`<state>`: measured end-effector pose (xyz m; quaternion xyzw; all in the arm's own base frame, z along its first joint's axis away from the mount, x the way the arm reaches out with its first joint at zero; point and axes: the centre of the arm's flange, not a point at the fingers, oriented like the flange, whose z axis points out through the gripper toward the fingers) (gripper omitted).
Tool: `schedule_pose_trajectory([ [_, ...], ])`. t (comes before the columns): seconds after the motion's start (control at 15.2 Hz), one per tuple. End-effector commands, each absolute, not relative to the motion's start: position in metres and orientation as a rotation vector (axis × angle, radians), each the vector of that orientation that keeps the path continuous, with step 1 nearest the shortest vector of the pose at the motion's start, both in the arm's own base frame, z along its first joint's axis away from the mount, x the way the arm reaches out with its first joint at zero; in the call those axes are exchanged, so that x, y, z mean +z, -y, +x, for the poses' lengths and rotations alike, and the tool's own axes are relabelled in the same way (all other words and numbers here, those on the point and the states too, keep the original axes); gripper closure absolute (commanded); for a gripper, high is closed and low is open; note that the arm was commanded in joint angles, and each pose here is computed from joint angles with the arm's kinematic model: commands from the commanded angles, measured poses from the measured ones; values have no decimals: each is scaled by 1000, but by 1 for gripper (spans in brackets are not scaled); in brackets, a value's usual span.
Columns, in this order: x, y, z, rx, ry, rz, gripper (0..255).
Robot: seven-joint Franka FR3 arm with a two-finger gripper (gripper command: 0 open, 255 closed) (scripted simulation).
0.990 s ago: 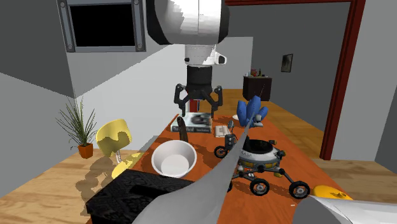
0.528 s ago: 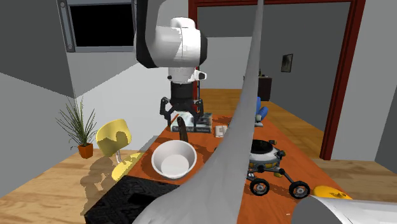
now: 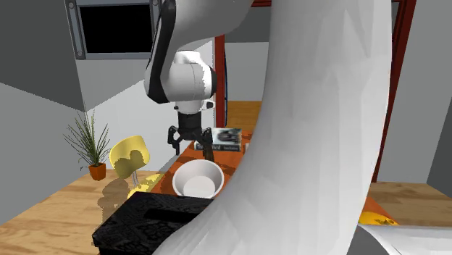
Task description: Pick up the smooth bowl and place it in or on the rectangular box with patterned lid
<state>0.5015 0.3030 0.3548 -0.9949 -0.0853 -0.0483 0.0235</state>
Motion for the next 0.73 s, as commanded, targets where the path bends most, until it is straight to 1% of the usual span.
schedule_pose_trajectory([
  [0.0,337,-322,511,-150,270,-3079,0],
  [0.46,282,-388,545,-148,294,-3078,0],
  [0.66,266,-394,548,-147,296,-3078,0],
])
